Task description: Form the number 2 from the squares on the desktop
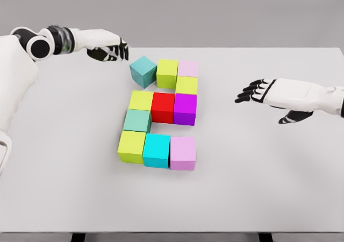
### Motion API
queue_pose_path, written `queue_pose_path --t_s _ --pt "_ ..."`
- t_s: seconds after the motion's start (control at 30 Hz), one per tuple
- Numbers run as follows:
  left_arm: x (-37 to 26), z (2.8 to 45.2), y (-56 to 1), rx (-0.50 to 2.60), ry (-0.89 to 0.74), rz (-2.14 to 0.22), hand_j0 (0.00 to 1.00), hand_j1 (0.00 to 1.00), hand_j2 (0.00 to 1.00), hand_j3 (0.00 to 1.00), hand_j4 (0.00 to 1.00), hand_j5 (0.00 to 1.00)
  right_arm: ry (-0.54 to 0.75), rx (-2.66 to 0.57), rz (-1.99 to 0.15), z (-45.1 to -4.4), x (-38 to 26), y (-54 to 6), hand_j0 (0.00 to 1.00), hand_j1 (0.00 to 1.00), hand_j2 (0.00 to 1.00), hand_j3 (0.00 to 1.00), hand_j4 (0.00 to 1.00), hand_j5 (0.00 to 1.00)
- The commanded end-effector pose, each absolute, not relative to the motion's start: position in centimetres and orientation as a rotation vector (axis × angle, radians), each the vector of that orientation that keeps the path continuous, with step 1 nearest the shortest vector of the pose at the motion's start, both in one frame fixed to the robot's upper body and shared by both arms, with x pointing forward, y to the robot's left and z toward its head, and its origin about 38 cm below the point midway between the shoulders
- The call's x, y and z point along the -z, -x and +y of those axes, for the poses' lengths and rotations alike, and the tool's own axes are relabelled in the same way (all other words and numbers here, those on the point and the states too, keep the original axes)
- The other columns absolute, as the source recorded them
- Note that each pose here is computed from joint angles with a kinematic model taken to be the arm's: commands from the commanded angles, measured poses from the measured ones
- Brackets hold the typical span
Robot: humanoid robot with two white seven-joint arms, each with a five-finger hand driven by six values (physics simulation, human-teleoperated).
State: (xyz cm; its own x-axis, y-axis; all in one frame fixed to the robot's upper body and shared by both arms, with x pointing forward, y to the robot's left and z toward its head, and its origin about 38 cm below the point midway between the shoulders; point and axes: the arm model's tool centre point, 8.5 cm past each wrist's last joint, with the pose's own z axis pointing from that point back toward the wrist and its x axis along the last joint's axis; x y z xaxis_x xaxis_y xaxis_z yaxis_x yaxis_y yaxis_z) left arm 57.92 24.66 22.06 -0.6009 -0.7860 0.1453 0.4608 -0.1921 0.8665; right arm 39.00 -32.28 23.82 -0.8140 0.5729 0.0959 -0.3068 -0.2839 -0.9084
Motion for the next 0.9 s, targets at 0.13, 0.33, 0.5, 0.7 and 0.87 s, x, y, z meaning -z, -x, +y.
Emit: queue_pose_path --t_s 0.13,0.33,0.5,0.7,0.87 --pt "-21.8 26.1 -57.6 1.816 -0.386 -1.261 1.0 1.0 1.0 1.0 1.0 1.0 0.326 -2.11 -1.432 -32.4 -24.1 -38.9 1.0 1.0 1.0 1.0 1.0 1.0" --pt "-22.9 25.7 -57.6 1.822 -0.4 -1.296 0.99 0.99 0.99 0.99 0.99 0.99 0.328 -2.101 -1.426 -32.7 -24.0 -39.1 1.0 1.0 1.0 1.0 1.0 1.0" --pt "-22.8 24.4 -57.1 1.836 -0.375 -1.342 1.0 1.0 1.0 1.0 1.0 1.0 0.349 -2.104 -1.434 -32.8 -24.7 -39.3 1.0 1.0 1.0 1.0 1.0 1.0" --pt "-22.4 23.4 -57.0 1.839 -0.363 -1.359 1.0 1.0 1.0 1.0 1.0 1.0 0.351 -2.106 -1.426 -32.8 -24.5 -39.3 1.0 1.0 1.0 1.0 1.0 1.0" --pt "-21.7 20.9 -56.8 1.856 -0.323 -1.394 1.0 1.0 1.0 1.0 1.0 1.0 0.354 -2.107 -1.422 -32.9 -24.5 -39.3 1.0 1.0 1.0 1.0 1.0 1.0"
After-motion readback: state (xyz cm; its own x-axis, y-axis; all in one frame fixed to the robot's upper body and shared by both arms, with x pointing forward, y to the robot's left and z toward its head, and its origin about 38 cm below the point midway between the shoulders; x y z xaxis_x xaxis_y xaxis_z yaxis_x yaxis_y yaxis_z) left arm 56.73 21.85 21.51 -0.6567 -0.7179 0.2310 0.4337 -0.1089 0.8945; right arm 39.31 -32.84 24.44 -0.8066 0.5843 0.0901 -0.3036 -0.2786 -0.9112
